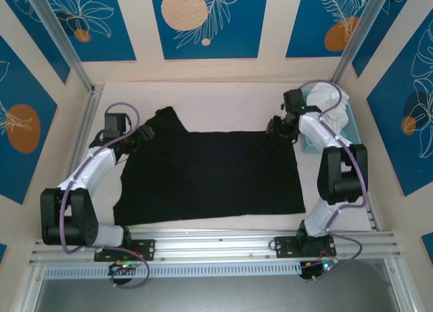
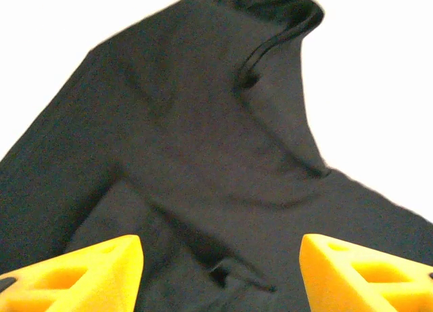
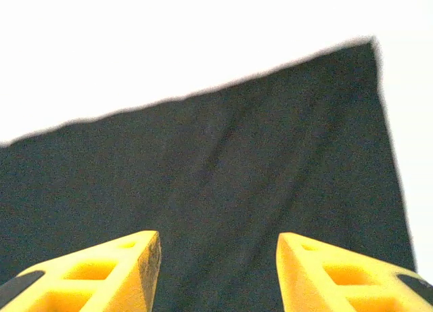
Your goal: Fold the inside-out t-shirt
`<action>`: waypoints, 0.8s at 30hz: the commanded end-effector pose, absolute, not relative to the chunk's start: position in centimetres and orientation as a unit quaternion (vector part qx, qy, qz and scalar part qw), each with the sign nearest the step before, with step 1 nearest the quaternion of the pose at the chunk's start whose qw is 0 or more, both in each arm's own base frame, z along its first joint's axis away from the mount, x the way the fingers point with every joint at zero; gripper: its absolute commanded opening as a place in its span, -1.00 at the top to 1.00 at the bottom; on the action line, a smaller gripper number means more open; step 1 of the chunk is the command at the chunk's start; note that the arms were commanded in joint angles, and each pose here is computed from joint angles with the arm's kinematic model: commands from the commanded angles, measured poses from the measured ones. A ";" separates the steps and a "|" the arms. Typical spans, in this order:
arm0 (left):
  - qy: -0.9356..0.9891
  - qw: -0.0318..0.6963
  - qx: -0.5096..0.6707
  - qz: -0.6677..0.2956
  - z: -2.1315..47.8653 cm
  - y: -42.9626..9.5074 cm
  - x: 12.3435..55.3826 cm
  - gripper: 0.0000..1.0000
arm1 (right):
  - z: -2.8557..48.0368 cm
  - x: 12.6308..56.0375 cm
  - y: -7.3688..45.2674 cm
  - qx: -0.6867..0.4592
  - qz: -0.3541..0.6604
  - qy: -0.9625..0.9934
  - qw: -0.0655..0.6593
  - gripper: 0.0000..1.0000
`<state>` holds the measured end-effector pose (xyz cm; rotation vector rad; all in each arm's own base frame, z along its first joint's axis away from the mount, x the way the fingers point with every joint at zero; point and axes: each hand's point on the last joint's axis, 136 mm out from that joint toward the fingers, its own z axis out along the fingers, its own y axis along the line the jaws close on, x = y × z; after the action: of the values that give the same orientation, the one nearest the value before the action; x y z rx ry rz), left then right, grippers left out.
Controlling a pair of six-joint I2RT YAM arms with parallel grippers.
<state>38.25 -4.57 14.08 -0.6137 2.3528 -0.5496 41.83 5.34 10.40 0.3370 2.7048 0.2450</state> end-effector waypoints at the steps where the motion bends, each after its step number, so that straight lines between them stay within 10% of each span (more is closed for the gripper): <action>1: 0.888 0.329 -0.219 -0.234 15.0 -5.2 39.7 -0.26 | 9.1 44.3 2.7 0.117 0.028 0.971 0.205 0.02; 24: 0.887 0.316 -0.216 -0.257 13.3 -6.1 39.8 -0.26 | 1.3 47.0 -0.3 0.111 -0.052 0.990 0.073 0.02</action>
<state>39.63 -6.01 13.84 -0.5720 2.3340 -0.6605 47.73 0.07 2.25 0.3262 2.9156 -0.1562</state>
